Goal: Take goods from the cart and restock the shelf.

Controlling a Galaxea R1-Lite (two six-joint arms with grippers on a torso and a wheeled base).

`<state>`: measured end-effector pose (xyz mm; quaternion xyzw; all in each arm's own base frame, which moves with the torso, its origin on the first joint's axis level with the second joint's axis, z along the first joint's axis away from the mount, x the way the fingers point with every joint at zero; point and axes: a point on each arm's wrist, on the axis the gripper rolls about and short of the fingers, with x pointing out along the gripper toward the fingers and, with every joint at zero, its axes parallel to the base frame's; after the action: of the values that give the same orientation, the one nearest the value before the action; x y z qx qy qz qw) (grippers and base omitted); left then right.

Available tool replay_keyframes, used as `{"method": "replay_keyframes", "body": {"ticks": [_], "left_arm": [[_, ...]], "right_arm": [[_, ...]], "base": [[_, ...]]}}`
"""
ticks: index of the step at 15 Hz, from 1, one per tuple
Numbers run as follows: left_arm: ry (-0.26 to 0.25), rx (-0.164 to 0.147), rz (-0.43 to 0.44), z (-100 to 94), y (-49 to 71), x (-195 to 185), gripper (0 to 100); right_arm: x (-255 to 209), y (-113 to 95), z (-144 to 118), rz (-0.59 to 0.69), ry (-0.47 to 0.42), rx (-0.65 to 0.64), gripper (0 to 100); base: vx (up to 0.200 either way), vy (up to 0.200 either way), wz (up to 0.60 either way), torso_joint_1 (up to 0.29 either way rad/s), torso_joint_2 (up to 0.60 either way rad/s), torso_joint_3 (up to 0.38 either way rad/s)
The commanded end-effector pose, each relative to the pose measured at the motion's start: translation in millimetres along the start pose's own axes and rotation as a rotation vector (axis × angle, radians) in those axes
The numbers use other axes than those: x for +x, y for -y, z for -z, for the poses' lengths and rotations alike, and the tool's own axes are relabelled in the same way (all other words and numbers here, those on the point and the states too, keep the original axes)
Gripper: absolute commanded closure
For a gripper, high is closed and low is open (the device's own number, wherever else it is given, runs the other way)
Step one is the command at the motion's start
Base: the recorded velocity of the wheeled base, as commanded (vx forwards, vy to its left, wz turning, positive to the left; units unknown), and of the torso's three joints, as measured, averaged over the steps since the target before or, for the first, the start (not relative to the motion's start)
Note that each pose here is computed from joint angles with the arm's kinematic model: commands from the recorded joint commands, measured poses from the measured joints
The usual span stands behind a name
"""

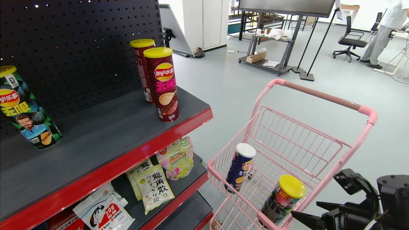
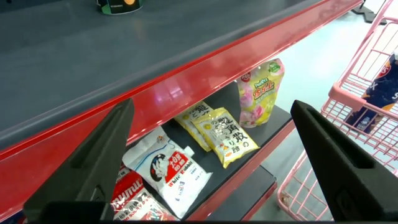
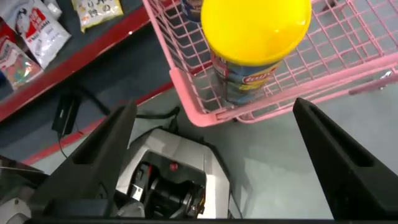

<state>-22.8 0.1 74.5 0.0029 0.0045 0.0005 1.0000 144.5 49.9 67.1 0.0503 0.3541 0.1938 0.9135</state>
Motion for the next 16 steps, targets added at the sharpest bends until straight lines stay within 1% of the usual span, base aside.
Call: {"method": "replay_keyframes", "body": {"ticks": [1,3,4,5,7,8,14,16], "left_arm": [[0.000,0.000,0.001,0.0,0.0,0,0],[0.000,0.000,0.000,0.0,0.0,0,0],[0.000,0.000,0.001,0.0,0.0,0,0],[0.000,0.000,0.001,0.0,0.0,0,0],[0.000,0.000,0.000,0.0,0.0,0,0],[0.000,0.000,0.000,0.0,0.0,0,0],[0.000,0.000,0.000,0.0,0.0,0,0],[0.000,0.000,0.001,0.0,0.0,0,0]], "right_arm": [[11,2,3,0.028,-0.053,0.006,0],[21,4,0,0.049,-0.077,0.009,0],[28,5,-4,0.060,-0.076,0.009,0],[31,5,-7,0.065,-0.069,0.008,0],[49,7,-18,0.107,-0.025,0.001,0],[52,7,-20,0.109,-0.023,0.000,0],[65,9,-19,0.113,-0.054,0.002,0],[70,10,-17,0.124,-0.041,-0.004,0]], "base": [[0.000,0.000,0.00,0.000,0.00,0.000],[0.000,0.000,0.00,0.000,0.00,0.000],[0.000,0.000,0.00,0.000,0.00,0.000],[0.000,0.000,0.00,0.000,0.00,0.000],[0.000,0.000,0.00,0.000,0.00,0.000],[0.000,0.000,0.00,0.000,0.00,0.000],[0.000,0.000,0.00,0.000,0.00,0.000],[0.000,0.000,0.00,0.000,0.00,0.000]]}}
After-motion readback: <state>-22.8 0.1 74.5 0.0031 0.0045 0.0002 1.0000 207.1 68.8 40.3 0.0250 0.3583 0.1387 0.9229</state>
